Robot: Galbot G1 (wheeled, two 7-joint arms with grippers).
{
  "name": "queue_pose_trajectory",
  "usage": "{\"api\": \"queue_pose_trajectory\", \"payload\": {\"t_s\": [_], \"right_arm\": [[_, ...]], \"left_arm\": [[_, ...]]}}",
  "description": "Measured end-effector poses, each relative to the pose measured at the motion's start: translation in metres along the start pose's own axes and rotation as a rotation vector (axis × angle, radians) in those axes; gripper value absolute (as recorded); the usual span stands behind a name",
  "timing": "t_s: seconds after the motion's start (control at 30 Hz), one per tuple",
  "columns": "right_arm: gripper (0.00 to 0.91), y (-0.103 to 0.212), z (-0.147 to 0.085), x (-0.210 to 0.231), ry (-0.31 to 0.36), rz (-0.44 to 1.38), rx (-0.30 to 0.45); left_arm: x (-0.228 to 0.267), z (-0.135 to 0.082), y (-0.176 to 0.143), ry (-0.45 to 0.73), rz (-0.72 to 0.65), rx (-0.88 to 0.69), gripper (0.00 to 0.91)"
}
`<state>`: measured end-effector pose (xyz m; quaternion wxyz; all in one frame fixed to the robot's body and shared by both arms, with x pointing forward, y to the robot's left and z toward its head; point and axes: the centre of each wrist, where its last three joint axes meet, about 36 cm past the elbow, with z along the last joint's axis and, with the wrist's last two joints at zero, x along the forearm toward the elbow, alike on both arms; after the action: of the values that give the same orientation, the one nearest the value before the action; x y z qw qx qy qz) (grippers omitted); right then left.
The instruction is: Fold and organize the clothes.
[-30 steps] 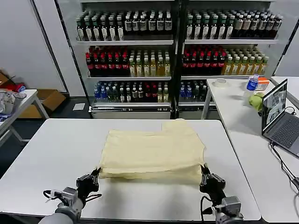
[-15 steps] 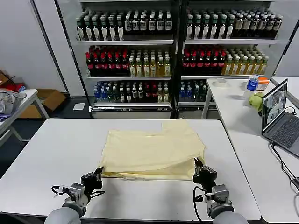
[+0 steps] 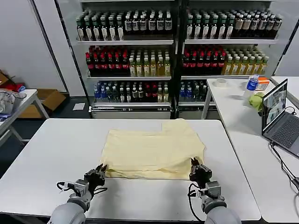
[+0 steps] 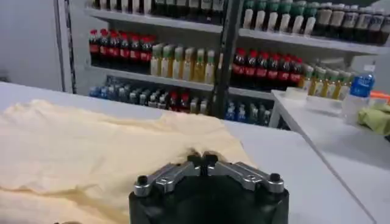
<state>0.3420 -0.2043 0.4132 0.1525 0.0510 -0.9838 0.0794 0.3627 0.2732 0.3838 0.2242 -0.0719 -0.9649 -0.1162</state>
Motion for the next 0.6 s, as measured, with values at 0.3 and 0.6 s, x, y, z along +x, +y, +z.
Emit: {"api": "queue_pose_trajectory", "payload": {"t_s": [0.3,0.6], "right_arm": [[0.907,-0.006,0.002,0.009,0.011,0.014,-0.007],[0.907,-0.02,0.008,0.02,0.061,0.06,-0.037]], "left_arm": [[0.007,0.0,0.005,-0.003,-0.013,0.009,0.907],[0.014,0.004,0.012,0.012,-0.021,0.029,0.907]]}}
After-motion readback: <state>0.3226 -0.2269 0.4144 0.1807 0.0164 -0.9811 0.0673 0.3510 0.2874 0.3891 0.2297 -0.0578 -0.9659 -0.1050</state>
